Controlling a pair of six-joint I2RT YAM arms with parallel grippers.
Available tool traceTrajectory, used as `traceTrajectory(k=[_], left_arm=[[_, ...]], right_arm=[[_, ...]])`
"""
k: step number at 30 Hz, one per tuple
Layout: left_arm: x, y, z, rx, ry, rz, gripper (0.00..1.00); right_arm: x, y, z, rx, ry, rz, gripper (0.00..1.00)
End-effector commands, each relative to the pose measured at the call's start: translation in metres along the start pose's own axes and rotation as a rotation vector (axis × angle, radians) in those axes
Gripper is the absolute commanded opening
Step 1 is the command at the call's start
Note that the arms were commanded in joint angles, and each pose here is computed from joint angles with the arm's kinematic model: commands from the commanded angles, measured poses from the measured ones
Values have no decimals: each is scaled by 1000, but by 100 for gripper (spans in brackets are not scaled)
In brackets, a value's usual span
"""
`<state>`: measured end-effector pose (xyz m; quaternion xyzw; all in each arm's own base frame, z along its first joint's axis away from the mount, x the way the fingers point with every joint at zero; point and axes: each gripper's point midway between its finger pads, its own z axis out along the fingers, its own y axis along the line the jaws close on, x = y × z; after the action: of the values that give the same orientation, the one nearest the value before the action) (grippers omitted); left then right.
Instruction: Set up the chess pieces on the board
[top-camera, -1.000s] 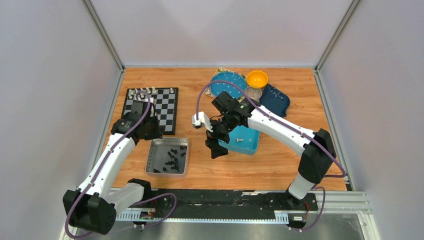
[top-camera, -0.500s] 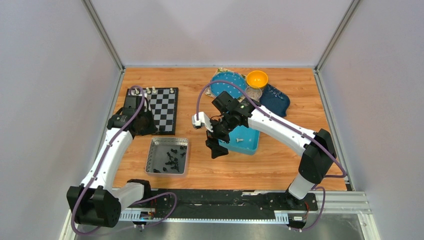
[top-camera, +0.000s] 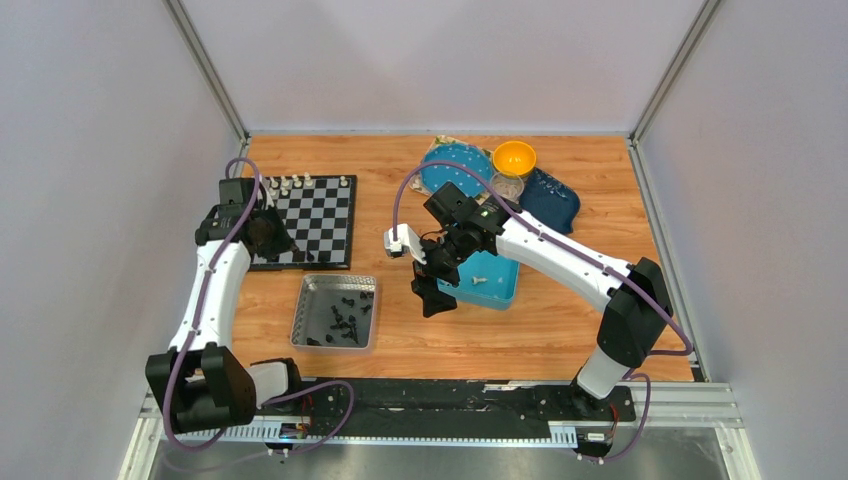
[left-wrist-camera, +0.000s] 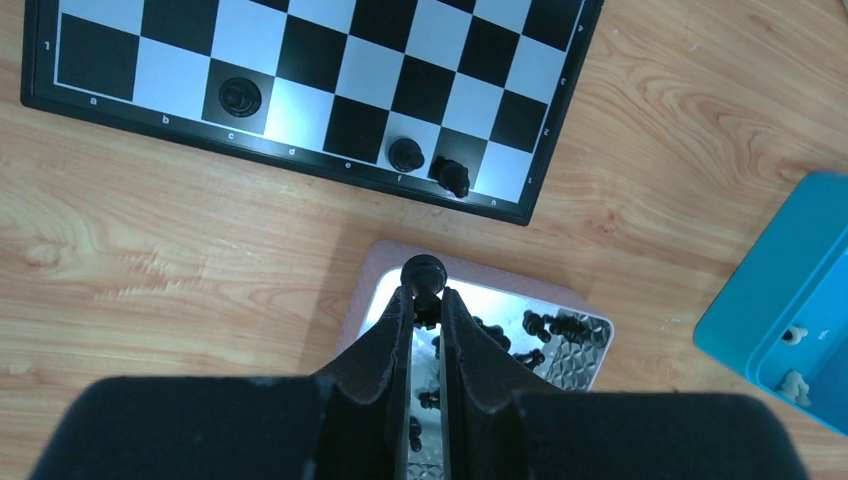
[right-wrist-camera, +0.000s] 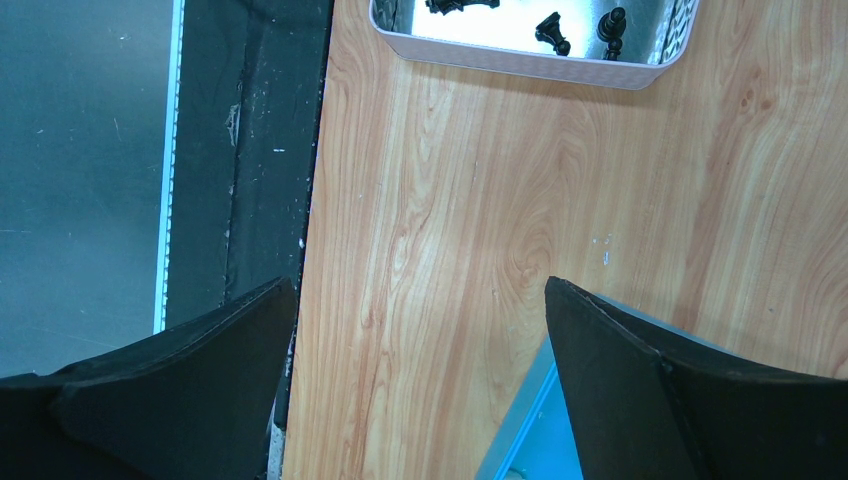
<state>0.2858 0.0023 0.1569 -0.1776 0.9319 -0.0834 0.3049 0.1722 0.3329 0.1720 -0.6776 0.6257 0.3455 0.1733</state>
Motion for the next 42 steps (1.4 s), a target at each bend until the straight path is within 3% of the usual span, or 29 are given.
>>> traceTrajectory(k=[1, 25, 42], left_arm=[[-30, 4, 1, 5, -61, 9, 6], [-62, 118, 61, -267, -111, -247, 6], [-70, 157, 95, -354, -49, -274, 7]], right_arm=[[-16, 5, -11, 18, -48, -48, 99], [-20, 2, -6, -5, -57, -23, 99], [-15, -6, -7, 13, -44, -5, 99]])
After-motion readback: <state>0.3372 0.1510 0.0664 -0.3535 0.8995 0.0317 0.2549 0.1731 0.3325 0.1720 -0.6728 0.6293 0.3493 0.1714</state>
